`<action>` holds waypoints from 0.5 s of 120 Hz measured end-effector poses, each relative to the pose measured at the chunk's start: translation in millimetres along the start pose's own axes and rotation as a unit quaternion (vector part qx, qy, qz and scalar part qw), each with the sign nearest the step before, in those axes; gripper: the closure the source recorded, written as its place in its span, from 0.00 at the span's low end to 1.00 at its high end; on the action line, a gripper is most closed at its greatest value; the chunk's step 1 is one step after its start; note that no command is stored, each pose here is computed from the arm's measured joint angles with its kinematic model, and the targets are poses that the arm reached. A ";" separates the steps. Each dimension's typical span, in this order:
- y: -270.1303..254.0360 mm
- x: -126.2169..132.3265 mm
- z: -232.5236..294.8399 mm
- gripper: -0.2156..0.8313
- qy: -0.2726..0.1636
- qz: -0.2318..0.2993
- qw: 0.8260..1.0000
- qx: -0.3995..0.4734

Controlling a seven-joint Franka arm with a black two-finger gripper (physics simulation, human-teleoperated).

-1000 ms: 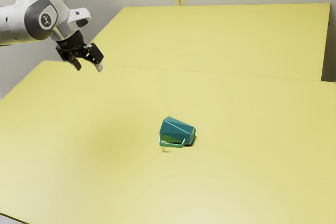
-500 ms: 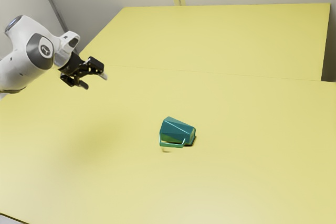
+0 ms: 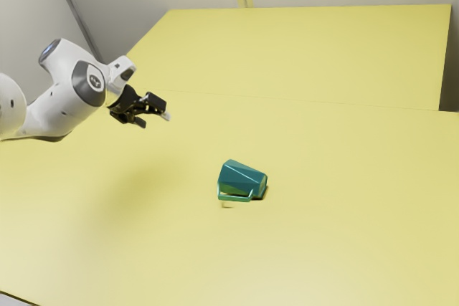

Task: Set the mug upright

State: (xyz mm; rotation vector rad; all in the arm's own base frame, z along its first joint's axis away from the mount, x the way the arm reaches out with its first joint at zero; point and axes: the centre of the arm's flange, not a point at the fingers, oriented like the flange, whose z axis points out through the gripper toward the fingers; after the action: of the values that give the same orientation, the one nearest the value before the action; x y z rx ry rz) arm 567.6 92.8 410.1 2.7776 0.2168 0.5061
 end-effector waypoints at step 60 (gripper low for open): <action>-12.0 -44.6 26.7 0.23 0.014 -0.011 1.000 -0.022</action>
State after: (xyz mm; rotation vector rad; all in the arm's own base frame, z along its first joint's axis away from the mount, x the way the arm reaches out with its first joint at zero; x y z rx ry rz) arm 534.9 87.8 368.2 2.7244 0.2410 0.5384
